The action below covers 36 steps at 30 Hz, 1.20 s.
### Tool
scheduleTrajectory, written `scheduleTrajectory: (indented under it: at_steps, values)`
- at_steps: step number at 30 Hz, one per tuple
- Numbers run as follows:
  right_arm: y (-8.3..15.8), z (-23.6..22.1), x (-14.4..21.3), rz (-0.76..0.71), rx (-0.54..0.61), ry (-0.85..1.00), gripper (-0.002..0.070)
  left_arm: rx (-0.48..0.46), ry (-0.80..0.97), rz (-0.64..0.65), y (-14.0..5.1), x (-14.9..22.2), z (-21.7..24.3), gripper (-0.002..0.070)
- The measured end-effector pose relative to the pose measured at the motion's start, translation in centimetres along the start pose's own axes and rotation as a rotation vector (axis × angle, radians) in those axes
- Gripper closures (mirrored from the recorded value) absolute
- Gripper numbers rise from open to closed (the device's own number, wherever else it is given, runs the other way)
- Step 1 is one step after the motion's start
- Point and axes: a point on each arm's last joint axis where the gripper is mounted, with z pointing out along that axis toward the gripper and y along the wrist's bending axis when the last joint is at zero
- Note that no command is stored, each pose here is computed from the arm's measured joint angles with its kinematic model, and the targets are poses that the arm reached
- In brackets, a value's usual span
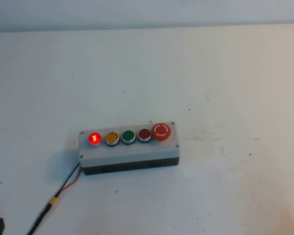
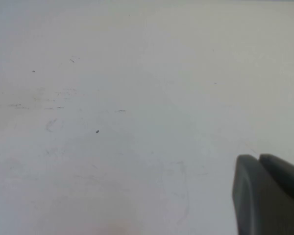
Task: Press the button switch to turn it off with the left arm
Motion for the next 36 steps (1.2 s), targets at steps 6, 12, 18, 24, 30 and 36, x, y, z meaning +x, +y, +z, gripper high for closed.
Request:
scheduleTrajectory:
  at_steps: [6,12,18,24,30,36]
  values:
    - [0.0,0.0,0.0,0.000,0.000,0.000,0.0692,0.000,0.000,0.000,0.0,0.0,0.0,0.0677]
    - [0.0,0.0,0.0,0.000,0.000,0.000,0.0692,0.000,0.000,0.000,0.0,0.0,0.0,0.0677]
    - [0.0,0.0,0.0,0.000,0.000,0.000,0.0692,0.000,0.000,0.000,0.0,0.0,0.0,0.0677]
    - [0.0,0.0,0.0,0.000,0.000,0.000,0.0692,0.000,-0.001,0.000,0.0,0.0,0.0,0.0677]
    - [0.0,0.0,0.0,0.000,0.000,0.000,0.0692,0.000,-0.015,-0.029,0.0,-0.1,0.0,0.0677]
    - [0.0,0.0,0.0,0.000,0.000,0.000,0.0692,0.042,-0.126,-0.281,-0.2,-1.2,-0.1,0.0677]
